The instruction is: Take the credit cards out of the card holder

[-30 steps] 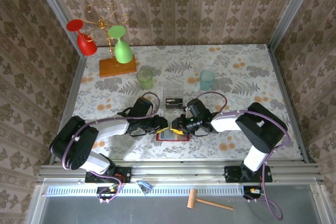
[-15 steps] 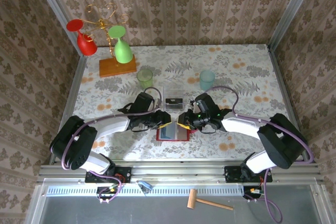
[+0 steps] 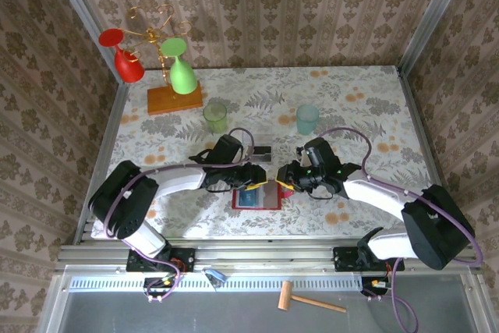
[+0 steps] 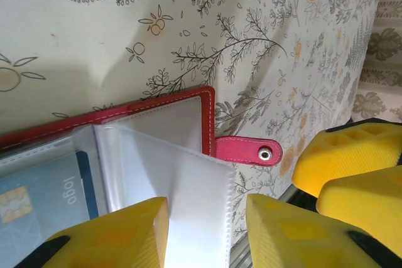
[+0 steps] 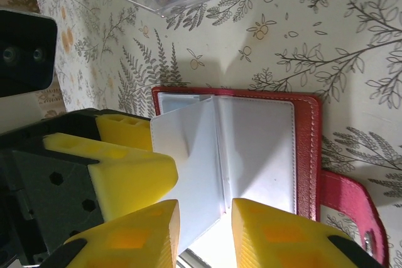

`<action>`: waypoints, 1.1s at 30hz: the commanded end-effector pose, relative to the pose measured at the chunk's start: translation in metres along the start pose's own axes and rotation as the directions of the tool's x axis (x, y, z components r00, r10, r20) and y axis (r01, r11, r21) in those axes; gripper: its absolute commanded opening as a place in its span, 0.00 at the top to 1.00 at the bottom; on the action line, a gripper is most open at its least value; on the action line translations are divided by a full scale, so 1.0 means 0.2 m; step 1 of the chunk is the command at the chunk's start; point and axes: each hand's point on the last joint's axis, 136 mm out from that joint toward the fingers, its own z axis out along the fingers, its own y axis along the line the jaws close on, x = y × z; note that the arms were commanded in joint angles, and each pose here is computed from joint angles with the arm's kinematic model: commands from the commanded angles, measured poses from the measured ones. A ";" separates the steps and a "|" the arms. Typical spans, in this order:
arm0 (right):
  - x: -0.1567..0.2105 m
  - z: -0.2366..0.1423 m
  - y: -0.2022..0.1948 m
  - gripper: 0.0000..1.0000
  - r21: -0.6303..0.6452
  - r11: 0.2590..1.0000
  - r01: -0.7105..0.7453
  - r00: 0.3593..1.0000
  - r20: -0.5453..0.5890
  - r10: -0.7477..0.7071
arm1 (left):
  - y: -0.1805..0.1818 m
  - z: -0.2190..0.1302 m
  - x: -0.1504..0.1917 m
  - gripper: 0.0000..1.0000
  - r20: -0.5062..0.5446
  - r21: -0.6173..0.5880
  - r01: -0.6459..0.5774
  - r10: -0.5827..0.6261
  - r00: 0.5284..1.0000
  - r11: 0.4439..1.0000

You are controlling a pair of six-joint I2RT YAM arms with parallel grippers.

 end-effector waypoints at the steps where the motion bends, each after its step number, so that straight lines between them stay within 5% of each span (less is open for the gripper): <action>1: 0.01 -0.04 -0.06 0.72 0.035 0.999 0.004 1.000 0.020 -0.005 | -0.07 0.03 -0.01 0.61 -0.022 0.026 -0.032 0.033 0.999 0.999; 22: 0.02 -0.03 -0.08 0.70 0.045 0.999 0.002 1.000 -0.009 -0.002 | -0.10 0.12 -0.04 0.60 -0.039 0.038 -0.043 0.045 0.998 0.998; 33: 0.01 0.05 -0.02 0.72 0.019 1.000 -0.005 0.999 -0.050 0.006 | -0.03 -0.03 -0.06 0.64 0.028 0.013 -0.040 0.040 0.999 0.999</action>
